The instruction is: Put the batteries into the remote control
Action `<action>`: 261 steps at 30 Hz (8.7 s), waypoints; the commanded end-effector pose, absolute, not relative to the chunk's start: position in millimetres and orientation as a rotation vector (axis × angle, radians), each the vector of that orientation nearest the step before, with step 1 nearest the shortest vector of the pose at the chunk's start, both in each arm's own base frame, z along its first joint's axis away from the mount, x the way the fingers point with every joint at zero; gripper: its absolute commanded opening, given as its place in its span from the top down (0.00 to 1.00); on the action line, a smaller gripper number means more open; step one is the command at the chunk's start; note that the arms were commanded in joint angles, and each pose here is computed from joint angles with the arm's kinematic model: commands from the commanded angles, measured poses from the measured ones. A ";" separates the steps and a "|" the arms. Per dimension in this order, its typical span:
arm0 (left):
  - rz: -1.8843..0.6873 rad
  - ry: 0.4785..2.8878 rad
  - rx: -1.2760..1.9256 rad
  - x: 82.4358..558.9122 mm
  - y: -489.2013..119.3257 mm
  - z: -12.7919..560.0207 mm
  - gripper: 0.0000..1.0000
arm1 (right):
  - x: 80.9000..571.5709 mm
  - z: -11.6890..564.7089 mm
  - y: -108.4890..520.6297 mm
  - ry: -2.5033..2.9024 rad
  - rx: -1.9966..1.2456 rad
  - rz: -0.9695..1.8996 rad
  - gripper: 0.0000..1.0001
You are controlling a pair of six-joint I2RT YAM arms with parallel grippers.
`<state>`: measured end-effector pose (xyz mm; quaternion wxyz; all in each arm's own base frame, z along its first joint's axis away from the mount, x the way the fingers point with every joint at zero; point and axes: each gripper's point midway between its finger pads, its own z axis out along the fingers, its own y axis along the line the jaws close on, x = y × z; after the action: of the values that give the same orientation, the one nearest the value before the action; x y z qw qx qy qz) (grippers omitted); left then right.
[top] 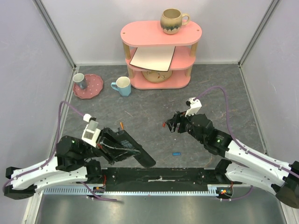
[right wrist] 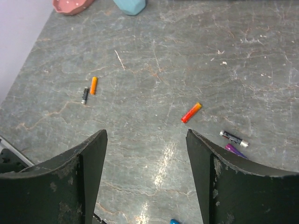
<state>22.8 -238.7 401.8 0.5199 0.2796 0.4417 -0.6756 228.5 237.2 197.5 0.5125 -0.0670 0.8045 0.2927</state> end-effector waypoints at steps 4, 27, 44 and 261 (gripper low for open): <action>-1.796 0.961 1.070 -38.2 -245.9 411.8 0.98 | 237.7 192.5 232.4 1.952 -0.121 0.640 0.24; -1.754 0.928 1.011 -31.3 -239.8 415.4 0.98 | 237.5 189.8 230.1 1.966 -0.091 0.638 0.25; -1.362 1.507 0.258 109.1 -266.8 307.9 0.98 | 240.3 180.6 235.9 2.002 -0.009 0.668 0.23; -0.228 1.577 -0.048 236.3 -219.8 131.4 0.98 | 226.3 59.5 310.2 2.523 -0.196 0.708 0.24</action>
<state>235.5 -208.3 107.4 0.6888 0.0209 0.7225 -0.0566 220.0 311.2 31.1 0.2267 -0.0626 0.9353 0.2644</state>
